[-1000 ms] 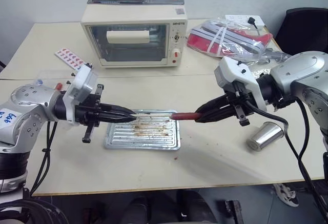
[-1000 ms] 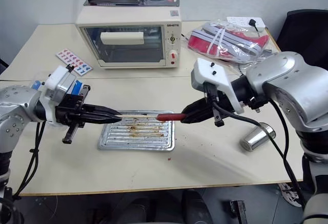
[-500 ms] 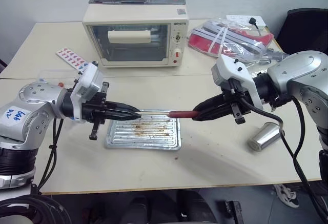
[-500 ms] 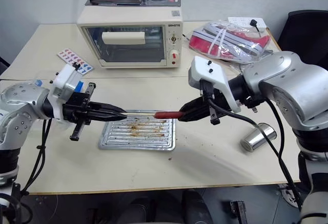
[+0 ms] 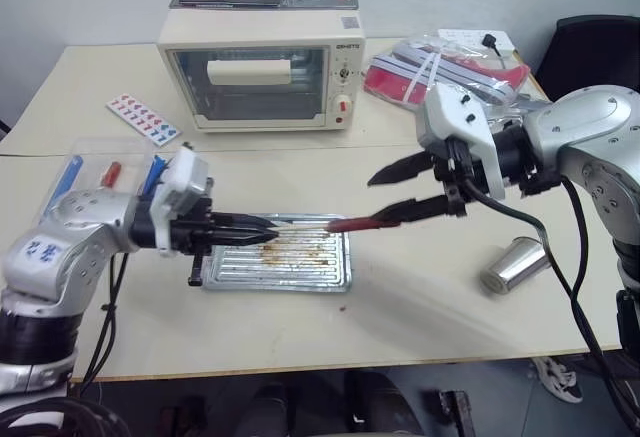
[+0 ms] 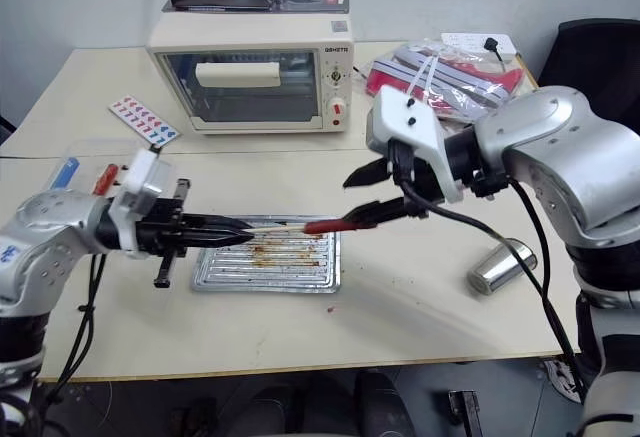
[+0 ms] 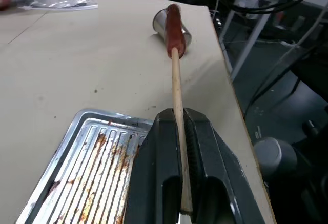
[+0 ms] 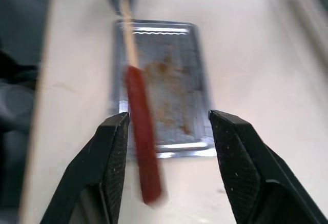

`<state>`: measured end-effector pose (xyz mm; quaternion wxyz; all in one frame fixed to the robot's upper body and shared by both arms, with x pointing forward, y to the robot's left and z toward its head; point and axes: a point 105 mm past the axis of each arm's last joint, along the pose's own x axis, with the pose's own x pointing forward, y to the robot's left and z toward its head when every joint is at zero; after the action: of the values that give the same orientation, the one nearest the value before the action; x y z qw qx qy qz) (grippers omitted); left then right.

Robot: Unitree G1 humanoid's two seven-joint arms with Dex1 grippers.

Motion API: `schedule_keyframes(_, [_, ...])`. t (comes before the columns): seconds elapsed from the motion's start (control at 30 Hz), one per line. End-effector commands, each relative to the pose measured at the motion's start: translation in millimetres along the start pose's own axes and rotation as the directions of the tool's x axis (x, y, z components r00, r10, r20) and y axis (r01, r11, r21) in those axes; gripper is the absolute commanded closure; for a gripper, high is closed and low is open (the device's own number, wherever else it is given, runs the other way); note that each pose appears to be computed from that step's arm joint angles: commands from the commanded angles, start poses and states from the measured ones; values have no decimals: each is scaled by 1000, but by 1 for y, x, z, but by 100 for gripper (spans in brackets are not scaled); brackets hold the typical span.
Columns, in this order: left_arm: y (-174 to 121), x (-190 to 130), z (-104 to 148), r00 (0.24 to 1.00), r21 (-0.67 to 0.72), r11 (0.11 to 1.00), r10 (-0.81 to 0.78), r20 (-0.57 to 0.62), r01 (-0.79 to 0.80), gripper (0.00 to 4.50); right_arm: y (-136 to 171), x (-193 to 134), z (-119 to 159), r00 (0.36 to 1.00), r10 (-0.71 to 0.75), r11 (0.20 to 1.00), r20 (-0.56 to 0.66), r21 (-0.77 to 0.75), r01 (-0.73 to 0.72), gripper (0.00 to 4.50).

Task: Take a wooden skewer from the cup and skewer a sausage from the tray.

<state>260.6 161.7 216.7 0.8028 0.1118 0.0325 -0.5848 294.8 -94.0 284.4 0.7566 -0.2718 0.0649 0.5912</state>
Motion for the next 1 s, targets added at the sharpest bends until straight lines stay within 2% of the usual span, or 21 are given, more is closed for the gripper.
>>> schedule_keyframes(0.03, [5,-22,11,973,52,972,228,45,-230,450,-9,-12,24,983,-84,996,165,-5,86,194])
schedule_keyframes(0.07, [6,-28,9,957,47,956,286,51,-289,450,-9,-13,25,979,-86,996,185,24,83,194])
schedule_keyframes(0.13, [8,-44,5,904,34,904,424,61,-427,450,-1,-13,24,976,-56,998,212,47,47,150])
schedule_keyframes(0.23, [9,-78,-1,776,13,778,626,70,-629,450,-1,-11,21,965,-89,995,247,65,75,73])
schedule_keyframes(0.3, [10,-93,-3,712,7,713,699,69,-701,450,-3,-10,19,959,-112,992,258,82,94,15])
schedule_keyframes(0.33, [12,-109,-5,638,1,639,767,69,-769,450,-3,-8,18,956,-116,991,268,91,95,2])
schedule_keyframes(0.4, [17,-139,-14,500,-15,501,864,59,-865,450,0,-4,18,951,-108,992,290,97,83,2])
schedule_keyframes(0.57, [33,-175,-35,343,-35,343,939,11,-939,450,8,-1,22,943,-90,993,319,104,59,2])
schedule_keyframes(0.63, [40,-183,-41,306,-45,305,952,-9,-951,450,10,-1,22,943,-91,993,320,105,60,2])
schedule_keyframes(0.87, [60,-189,-55,259,-61,255,964,-62,-965,450,11,-1,22,942,-110,990,318,119,75,2])
schedule_keyframes(1.0, [63,-187,-59,259,-60,255,963,-74,-965,450,12,-1,21,941,-120,989,315,123,85,2])
